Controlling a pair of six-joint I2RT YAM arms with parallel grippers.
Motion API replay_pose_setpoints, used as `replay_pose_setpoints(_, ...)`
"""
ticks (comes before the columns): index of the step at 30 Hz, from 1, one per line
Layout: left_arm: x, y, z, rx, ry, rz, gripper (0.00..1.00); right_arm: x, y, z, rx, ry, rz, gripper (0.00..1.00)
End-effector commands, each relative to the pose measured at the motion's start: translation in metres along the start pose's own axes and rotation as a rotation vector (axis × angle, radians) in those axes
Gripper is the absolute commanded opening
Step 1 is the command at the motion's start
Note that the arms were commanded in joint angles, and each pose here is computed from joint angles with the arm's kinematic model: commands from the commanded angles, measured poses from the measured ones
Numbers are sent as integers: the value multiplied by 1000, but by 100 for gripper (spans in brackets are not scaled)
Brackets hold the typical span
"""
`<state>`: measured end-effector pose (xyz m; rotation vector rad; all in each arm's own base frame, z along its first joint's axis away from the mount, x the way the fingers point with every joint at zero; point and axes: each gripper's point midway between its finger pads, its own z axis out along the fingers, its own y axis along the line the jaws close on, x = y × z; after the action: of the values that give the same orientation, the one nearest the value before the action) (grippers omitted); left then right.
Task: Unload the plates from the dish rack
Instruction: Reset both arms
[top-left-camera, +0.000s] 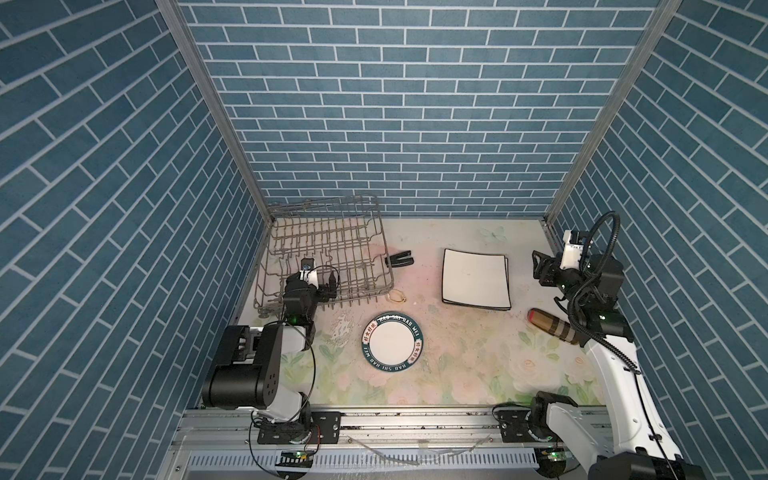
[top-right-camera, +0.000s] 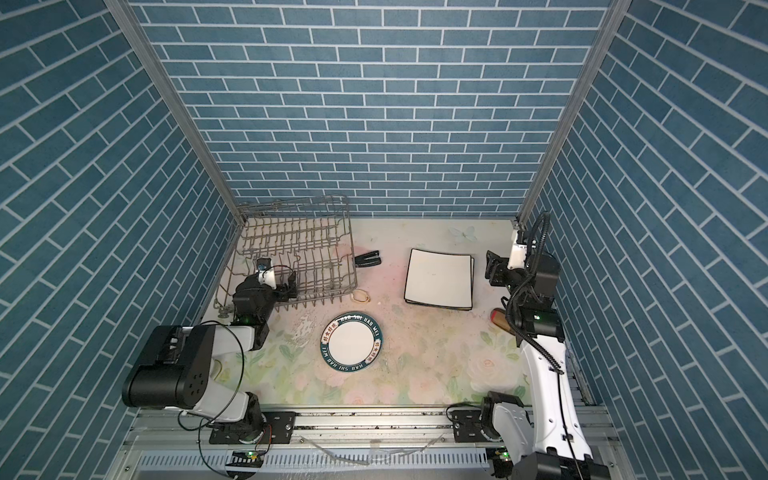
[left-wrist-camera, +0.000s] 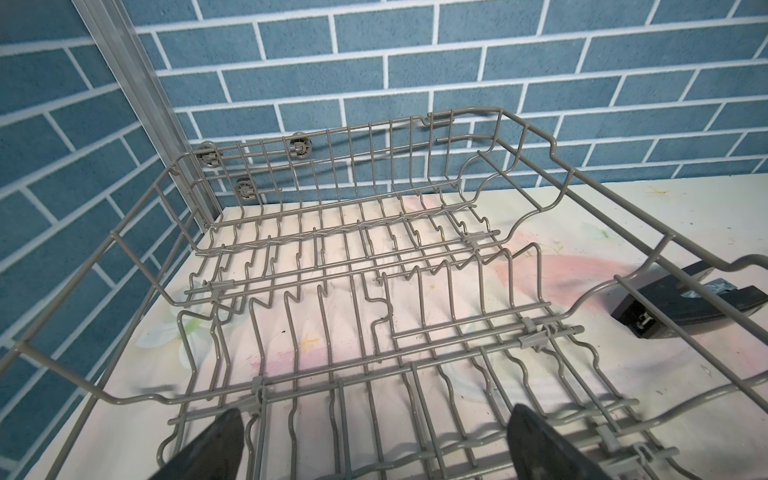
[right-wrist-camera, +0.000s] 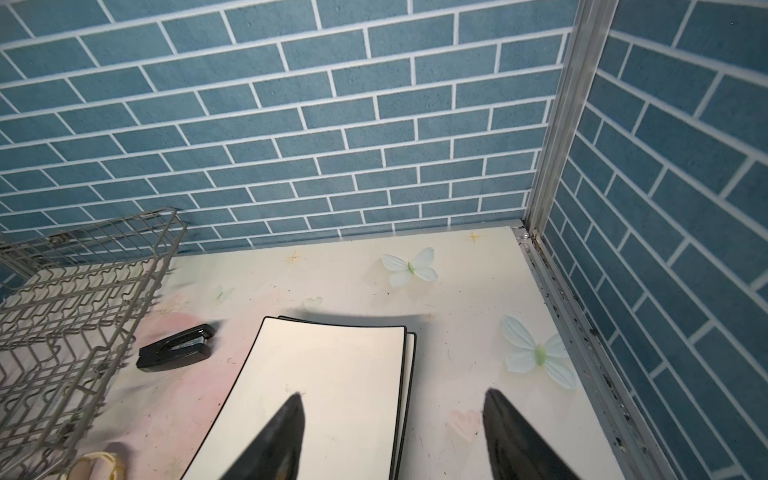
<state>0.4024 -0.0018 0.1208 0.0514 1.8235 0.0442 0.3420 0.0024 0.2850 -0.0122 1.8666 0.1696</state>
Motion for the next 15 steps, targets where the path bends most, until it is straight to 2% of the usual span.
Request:
replay_pose_setpoints(1,29,1,1,-13,110,26,99,12,-10,10,43,-35,-18,70)
replay_pose_setpoints(10,29,1,0,-13,112,26,99,89,-32,47,103,50,-6,73)
replay_pose_setpoints(15,29,1,0,-13,110,26,99,118,-39,62,113,20,-34,74)
